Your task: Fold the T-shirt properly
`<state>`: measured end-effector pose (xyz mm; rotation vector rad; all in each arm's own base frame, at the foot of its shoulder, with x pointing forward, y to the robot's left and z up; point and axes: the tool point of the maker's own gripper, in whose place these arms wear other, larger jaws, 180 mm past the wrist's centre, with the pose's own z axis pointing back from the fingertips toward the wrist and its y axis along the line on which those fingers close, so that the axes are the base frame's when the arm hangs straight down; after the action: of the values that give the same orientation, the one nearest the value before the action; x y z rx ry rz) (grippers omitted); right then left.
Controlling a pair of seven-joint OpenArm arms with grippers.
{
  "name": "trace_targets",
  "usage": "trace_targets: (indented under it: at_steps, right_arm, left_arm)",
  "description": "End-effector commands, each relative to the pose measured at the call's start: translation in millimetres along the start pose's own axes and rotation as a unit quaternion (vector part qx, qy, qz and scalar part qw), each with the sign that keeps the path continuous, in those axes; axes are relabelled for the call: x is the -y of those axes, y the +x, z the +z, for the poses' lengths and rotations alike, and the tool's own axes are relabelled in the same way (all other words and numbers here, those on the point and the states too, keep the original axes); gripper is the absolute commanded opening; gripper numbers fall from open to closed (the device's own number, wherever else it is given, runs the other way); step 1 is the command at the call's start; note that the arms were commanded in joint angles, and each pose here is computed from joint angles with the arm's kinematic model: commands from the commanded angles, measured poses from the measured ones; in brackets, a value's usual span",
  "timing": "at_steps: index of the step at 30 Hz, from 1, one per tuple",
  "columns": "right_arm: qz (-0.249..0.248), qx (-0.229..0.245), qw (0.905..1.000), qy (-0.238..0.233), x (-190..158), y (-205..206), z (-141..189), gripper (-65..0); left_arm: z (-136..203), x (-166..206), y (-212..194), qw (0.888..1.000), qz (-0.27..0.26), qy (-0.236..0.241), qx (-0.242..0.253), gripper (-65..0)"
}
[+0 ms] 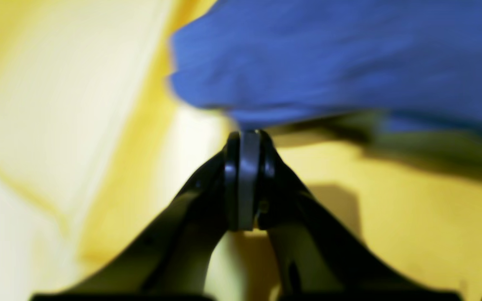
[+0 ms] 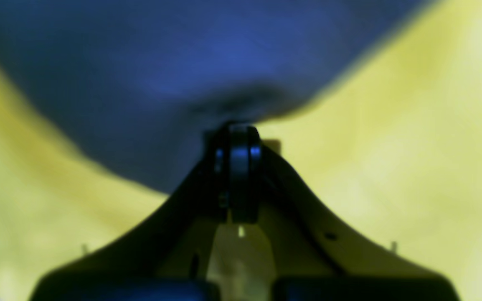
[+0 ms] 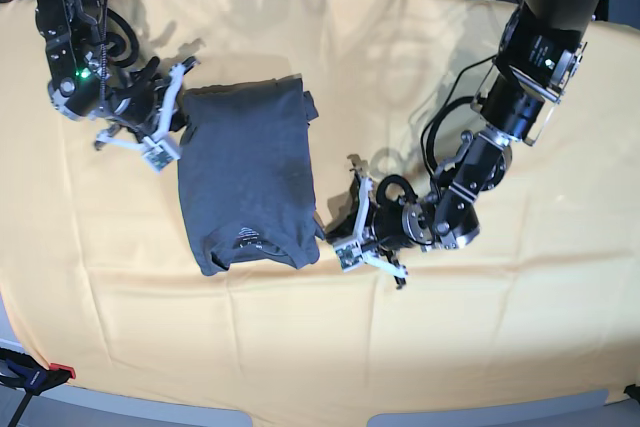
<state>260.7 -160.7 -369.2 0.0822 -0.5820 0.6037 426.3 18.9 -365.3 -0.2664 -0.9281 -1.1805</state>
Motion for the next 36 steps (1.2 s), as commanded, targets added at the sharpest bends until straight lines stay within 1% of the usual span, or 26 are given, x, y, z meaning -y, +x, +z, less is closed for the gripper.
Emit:
trace_targets:
  at_steps: [1, 3, 4, 6, 7, 8, 10, 12, 13, 15, 17, 18, 19, 21, 23, 27, 28, 29, 30, 32, 34, 35, 36]
  right_arm:
    - [-0.006, 0.012, 0.9989, -0.046, 25, 6, 10, -65.0]
    - [-0.037, 0.006, 0.9934, -0.108, 51, -3, 22, -65.0]
    - [-0.053, 0.008, 0.9896, -0.133, 62, -6, 29, -65.0]
    - [-0.075, 0.022, 0.9844, -0.158, 75, -6, 43, -65.0]
    - [-0.081, 0.039, 0.9827, -0.162, 78, -1, 50, -65.0]
    - [-0.087, 0.06, 0.9823, -0.154, 78, 7, 55, -65.0]
    - [-0.085, 0.112, 0.9826, -0.121, 71, 27, 64, -65.0]
    - [-0.076, 0.171, 0.9805, -0.06, 54, 51, 71, -65.0]
    - [-0.063, 0.201, 0.9774, -0.018, 39, 61, 74, -65.0]
    - [-0.034, 0.243, 0.9671, 0.067, 5, 75, 80, -65.0]
    - [-0.019, 0.263, 0.9551, 0.136, -24, 81, 84, -65.0]
    - [-0.031, 0.267, 0.9506, 0.155, -32, 83, 85, -65.0]
    - [-0.039, 0.27, 0.9473, 0.169, -38, 84, 85, -65.0]
    - [-0.047, 0.272, 0.9447, 0.178, -43, 85, 84, -65.0]
    - [-0.052, 0.27, 0.9452, 0.176, -45, 84, 82, -65.0]
    - [-0.061, 0.257, 0.948, 0.177, -52, 75, 76, -65.0]
    - [-0.063, 0.253, 0.9486, 0.18, -54, 72, 75, -65.0]
    - [-0.064, 0.247, 0.9494, 0.183, -58, 69, 73, -65.0]
    - [-0.065, 0.241, 0.9505, 0.185, -60, 65, 70, -65.0]
    - [-0.068, 0.221, 0.9547, 0.187, -63, 57, 59, -65.0]
    - [-0.072, 0.198, 0.9611, 0.179, -63, 44, 41, -65.0]
    - [-0.073, 0.186, 0.9651, 0.17, -61, 36, 32, -65.0]
    - [-0.073, 0.172, 0.9691, 0.161, -59, 28, 23, -65.0]
  left_arm:
    - [10, -25, 4, 0.999, -0.016, 0.027, -0.018, -65.0]
    - [17, -33, 10, 0.999, 0.001, 0.031, -0.023, -65.0]
    - [21, -35, 16, 0.999, 0.017, 0.03, -0.017, -65.0]
    - [30, -38, 29, 0.998, 0.054, 0.025, 0.007, -65.0]
    - [33, -39, 37, 0.997, 0.075, 0.021, 0.021, -65.0]
    - [38, -42, 46, 0.995, 0.096, 0.018, 0.038, -65.0]
    - [49, -45, 69, 0.988, 0.128, 0.001, 0.089, -65.0]
    - [65, -45, 90, 0.978, 0.152, -0.031, 0.14, -65.0]
    - [74, -49, 98, 0.969, 0.182, -0.04, 0.163, -65.0]
    - [91, -50, 111, 0.944, 0.247, -0.079, 0.205, -65.0]
    - [102, -42, 117, 0.92, 0.292, -0.125, 0.228, -65.0]
    - [101, -33, 118, 0.913, 0.303, -0.146, 0.229, -65.0]
    - [97, -23, 117, 0.91, 0.309, -0.162, 0.223, -65.0]
    - [84, -2, 117, 0.904, 0.319, -0.185, 0.216, -65.0]
    - [73, 17, 122, 0.893, 0.332, -0.205, 0.224, -65.0]
    - [58, 45, 145, 0.872, 0.348, -0.24, 0.248, -65.0]
    - [54, 51, 152, 0.869, 0.347, -0.247, 0.253, -65.0]
    - [49, 56, 157, 0.871, 0.343, -0.249, 0.25, -65.0]
    - [42, 61, 160, 0.878, 0.333, -0.246, 0.241, -65.0]
    - [28, 67, 160, 0.896, 0.312, -0.227, 0.219, -65.0]
    - [15, 69, 153, 0.916, 0.289, -0.199, 0.194, -65.0]
    - [10, 69, 148, 0.924, 0.28, -0.184, 0.185, -65.0]
    - [6, 69, 142, 0.929, 0.275, -0.17, 0.18, -65.0]
